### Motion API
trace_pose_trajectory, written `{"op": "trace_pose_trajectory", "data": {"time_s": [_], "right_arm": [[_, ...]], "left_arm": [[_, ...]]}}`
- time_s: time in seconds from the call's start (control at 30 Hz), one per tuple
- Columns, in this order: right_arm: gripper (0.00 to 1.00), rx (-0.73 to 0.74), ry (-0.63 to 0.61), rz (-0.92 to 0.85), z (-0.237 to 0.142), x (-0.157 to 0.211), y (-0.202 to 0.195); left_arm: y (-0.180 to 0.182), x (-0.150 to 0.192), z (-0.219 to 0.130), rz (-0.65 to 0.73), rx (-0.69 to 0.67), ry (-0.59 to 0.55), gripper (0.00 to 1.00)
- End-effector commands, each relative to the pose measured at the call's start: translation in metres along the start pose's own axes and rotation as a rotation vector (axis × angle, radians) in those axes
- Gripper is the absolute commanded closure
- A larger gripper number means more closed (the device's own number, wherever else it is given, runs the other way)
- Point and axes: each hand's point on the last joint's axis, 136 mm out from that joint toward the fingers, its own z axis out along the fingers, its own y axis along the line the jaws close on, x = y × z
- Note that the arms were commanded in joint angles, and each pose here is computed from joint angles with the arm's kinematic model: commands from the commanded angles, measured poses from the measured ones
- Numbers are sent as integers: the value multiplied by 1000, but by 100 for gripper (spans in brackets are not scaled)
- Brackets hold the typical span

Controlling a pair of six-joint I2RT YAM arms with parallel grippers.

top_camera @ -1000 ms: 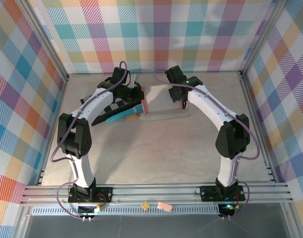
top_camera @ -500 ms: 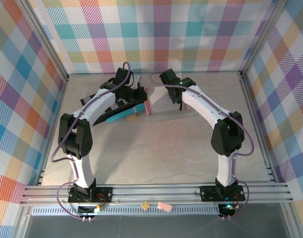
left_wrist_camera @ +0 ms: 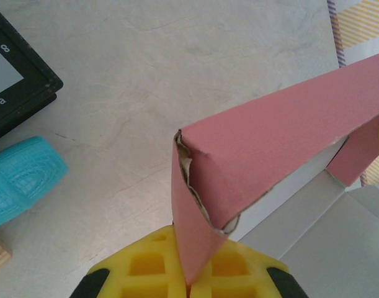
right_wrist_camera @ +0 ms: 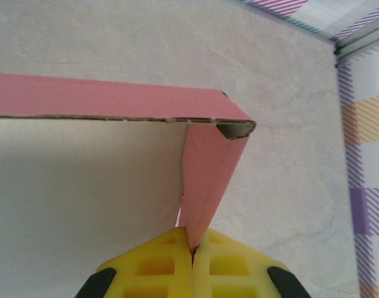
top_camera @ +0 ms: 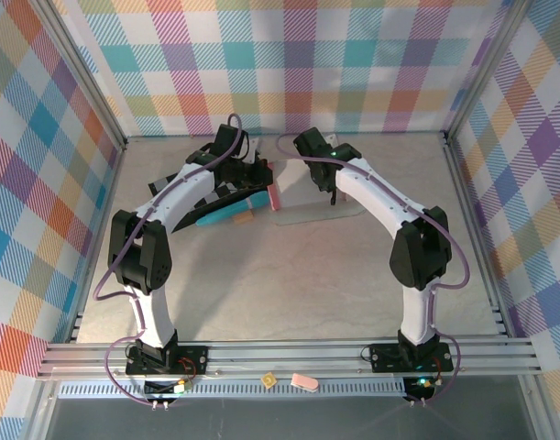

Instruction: Fold the paper box

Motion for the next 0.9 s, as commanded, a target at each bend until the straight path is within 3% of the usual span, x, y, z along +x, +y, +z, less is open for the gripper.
{"op": "trace_pose_trajectory", "data": {"time_s": [0.0, 0.23, 0.47, 0.67, 0.77, 0.87], "right_arm": [[100, -170, 24, 30, -12, 5, 17], [90, -271, 64, 133, -13, 6, 4], [71, -280, 82, 182, -12, 9, -13], [69, -254, 82, 186, -6, 11, -21], [75, -245, 65, 193, -6, 4, -26], [71, -237, 52, 194, -7, -3, -30]], "left_arm": [[-42, -27, -22, 47, 113, -98, 100], [-41, -27, -21, 42, 110, -99, 100], [-39, -27, -19, 41, 106, -96, 100], [-40, -28, -19, 43, 107, -96, 100], [-40, -27, -18, 43, 107, -91, 100], [-39, -27, -18, 46, 104, -90, 100]]}}
